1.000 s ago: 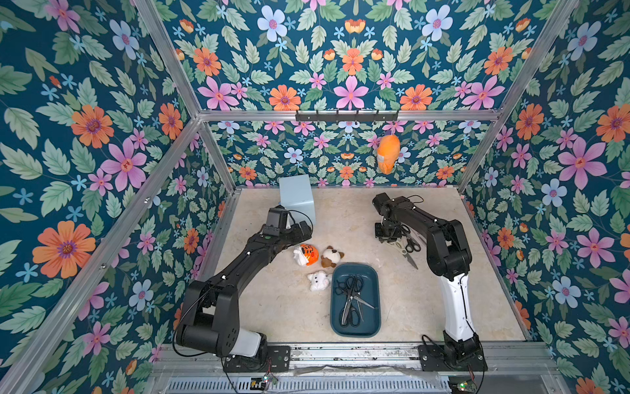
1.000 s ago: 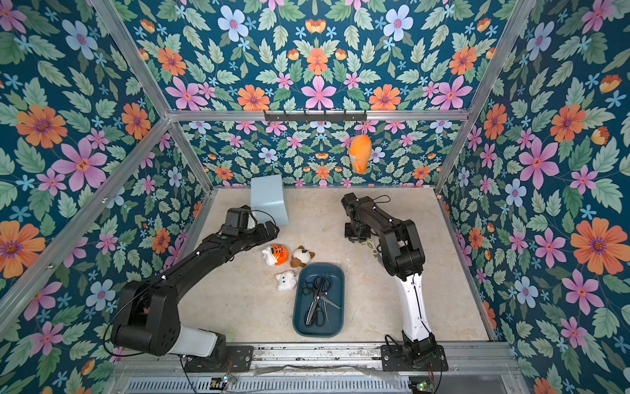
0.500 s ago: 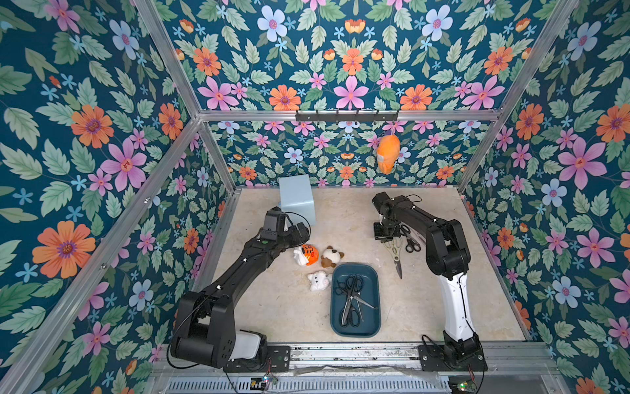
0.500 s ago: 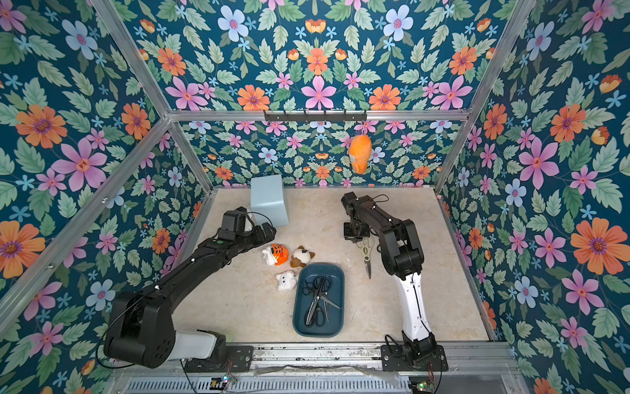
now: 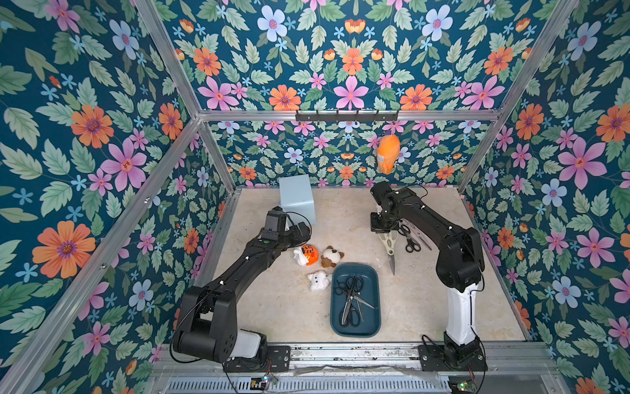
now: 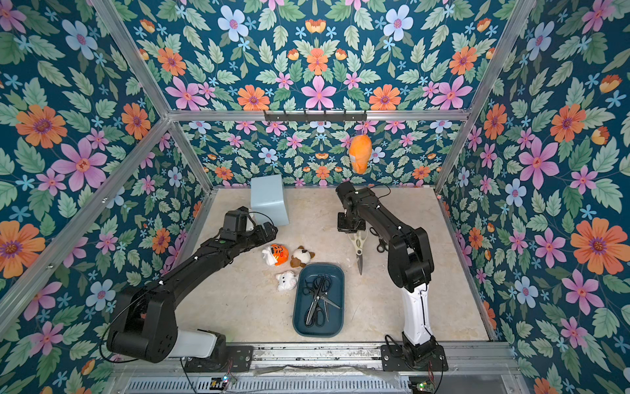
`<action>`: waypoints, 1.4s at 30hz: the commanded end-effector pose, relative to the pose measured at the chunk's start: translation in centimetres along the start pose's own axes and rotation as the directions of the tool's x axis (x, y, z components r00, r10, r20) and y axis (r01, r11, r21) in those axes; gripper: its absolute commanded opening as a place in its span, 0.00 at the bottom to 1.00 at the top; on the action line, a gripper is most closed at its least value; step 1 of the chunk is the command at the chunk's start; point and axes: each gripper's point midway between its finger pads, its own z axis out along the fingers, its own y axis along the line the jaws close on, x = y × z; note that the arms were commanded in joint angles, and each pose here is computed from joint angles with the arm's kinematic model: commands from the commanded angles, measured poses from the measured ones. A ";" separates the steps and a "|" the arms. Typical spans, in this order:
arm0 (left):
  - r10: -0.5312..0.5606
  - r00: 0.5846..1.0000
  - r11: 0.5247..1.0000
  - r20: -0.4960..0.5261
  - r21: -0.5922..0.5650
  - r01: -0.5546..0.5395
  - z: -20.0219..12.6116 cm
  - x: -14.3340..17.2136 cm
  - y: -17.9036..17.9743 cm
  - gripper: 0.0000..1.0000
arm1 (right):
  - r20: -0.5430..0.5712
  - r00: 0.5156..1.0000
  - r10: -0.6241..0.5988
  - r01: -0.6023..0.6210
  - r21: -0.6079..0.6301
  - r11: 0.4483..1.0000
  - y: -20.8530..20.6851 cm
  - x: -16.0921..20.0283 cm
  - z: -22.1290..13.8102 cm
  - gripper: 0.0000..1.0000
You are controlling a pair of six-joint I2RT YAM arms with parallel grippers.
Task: Put the scissors into the storage box
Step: Pick up the scissors from the center of the board, then place the scissors in the storage box.
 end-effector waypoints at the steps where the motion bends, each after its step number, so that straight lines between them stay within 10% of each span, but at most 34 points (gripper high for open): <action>1: 0.002 1.000 0.999 0.012 0.035 -0.003 0.1 -0.2 -0.6 0.99 | -0.018 0.999 0.032 -0.032 0.007 0.999 1.4 2.3 -1.7 0.00; 18: 0.010 1.000 0.999 0.029 0.041 -0.011 -1.1 1.1 0.2 0.99 | 0.005 0.999 0.052 -0.050 -0.189 0.981 13.1 12.0 -4.4 0.00; 42: -0.002 1.000 1.000 0.009 0.017 0.002 -0.7 1.6 0.7 0.99 | -0.128 0.947 0.296 -0.312 -0.135 0.940 11.5 16.7 0.8 0.00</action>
